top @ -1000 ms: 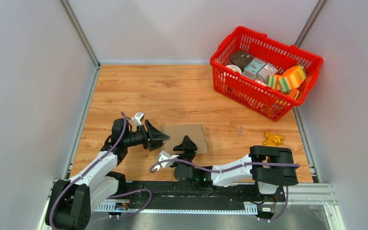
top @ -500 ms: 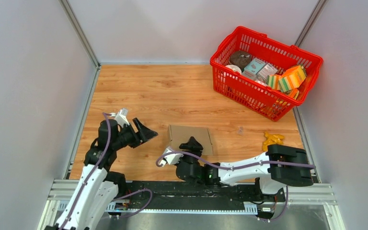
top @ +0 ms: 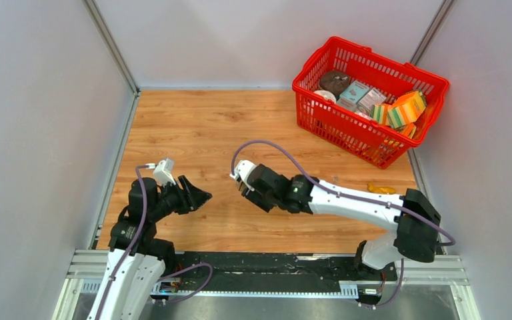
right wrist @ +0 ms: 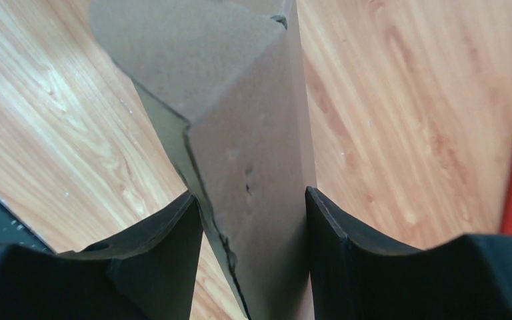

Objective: Fold the paper box

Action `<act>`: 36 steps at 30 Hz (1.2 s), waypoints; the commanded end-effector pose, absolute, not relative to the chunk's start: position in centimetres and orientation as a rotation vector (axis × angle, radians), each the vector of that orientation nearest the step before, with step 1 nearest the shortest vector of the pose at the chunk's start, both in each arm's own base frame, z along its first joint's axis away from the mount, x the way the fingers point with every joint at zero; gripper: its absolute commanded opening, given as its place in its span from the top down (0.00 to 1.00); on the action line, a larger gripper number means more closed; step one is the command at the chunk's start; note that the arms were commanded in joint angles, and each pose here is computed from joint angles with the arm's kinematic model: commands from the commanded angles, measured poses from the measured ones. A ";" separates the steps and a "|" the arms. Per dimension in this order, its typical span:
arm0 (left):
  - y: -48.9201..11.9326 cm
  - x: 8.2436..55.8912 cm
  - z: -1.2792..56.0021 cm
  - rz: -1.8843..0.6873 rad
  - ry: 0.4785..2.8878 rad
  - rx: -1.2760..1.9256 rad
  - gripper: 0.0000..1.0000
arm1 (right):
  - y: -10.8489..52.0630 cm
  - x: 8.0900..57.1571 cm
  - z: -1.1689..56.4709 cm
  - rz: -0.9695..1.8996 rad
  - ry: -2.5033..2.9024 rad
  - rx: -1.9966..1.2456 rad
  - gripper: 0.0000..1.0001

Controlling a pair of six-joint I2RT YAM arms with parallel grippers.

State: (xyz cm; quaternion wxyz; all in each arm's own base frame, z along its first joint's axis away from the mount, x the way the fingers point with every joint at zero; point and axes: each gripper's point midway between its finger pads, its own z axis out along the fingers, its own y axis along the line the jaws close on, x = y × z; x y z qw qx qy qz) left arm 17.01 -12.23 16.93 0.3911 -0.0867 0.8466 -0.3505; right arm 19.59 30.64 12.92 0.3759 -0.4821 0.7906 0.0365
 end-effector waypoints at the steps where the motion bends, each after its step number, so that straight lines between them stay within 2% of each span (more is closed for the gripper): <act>1: -15.8 16.4 18.4 -1.126 2.067 -0.025 0.45 | 29.8 17.4 10.2 0.244 2.295 -1.398 0.48; 3: -16.5 16.2 18.5 -1.138 2.051 0.015 0.46 | 30.0 18.4 10.4 0.259 2.325 -1.384 0.48; 14: -17.2 18.2 16.9 -1.023 2.069 0.043 0.51 | 31.7 21.0 10.4 0.346 2.335 -1.326 0.27; 22: -18.7 20.4 17.7 -1.018 1.974 0.189 0.40 | 31.0 21.7 10.9 0.355 2.321 -1.239 0.16; 28: -19.8 22.2 16.8 -0.948 1.979 0.274 0.39 | 29.2 21.8 11.1 0.298 2.317 -1.157 0.14; 36: -21.0 23.9 14.3 -0.772 2.085 0.405 0.47 | 28.7 20.8 11.5 0.363 2.283 -1.124 0.14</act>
